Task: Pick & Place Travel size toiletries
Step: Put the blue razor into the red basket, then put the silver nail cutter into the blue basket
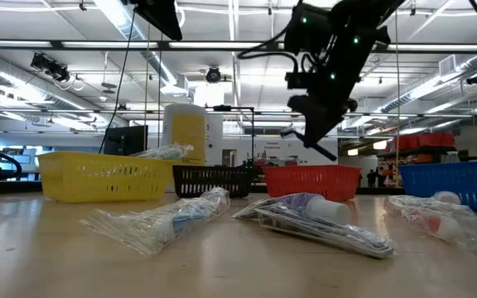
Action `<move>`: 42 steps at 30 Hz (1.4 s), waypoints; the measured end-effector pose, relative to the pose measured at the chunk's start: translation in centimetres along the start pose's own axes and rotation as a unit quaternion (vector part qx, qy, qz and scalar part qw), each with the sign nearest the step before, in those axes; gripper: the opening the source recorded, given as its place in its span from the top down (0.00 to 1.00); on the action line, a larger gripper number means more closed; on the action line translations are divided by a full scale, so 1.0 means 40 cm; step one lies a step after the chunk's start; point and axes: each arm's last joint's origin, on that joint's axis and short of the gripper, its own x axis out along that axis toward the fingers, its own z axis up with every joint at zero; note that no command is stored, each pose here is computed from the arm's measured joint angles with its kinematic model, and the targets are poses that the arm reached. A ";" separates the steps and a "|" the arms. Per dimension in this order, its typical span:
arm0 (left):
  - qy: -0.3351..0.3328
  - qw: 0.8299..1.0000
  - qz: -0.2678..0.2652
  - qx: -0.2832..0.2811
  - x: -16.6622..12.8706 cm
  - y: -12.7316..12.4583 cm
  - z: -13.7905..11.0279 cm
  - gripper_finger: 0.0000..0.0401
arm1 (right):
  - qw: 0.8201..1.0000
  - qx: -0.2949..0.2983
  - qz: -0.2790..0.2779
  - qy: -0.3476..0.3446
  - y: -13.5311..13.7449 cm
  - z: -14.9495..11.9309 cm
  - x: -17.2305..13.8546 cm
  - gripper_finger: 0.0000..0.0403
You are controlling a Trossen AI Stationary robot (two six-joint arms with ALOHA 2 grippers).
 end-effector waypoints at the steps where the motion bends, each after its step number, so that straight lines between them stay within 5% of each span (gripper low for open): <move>1: 0.000 1.000 0.001 0.000 0.000 0.000 0.000 0.72 | 1.000 -0.005 0.006 0.005 0.000 -0.003 0.009 0.90; 13: 0.000 1.000 0.002 -0.015 0.000 0.000 0.000 0.72 | 0.997 -0.028 0.054 0.046 0.007 -0.037 0.050 0.85; 26: -0.001 1.000 0.004 -0.024 0.000 0.001 0.000 0.72 | 0.997 -0.030 0.046 0.045 0.004 -0.053 0.063 0.80; 34: 0.001 1.000 0.004 -0.007 0.000 0.001 -0.001 0.72 | 0.981 -0.072 0.172 0.059 0.042 -0.043 -0.012 0.80; 42: 0.018 1.000 -0.005 -0.008 0.000 0.003 -0.010 0.72 | 0.961 -0.122 0.240 0.061 0.097 -0.086 -0.128 0.80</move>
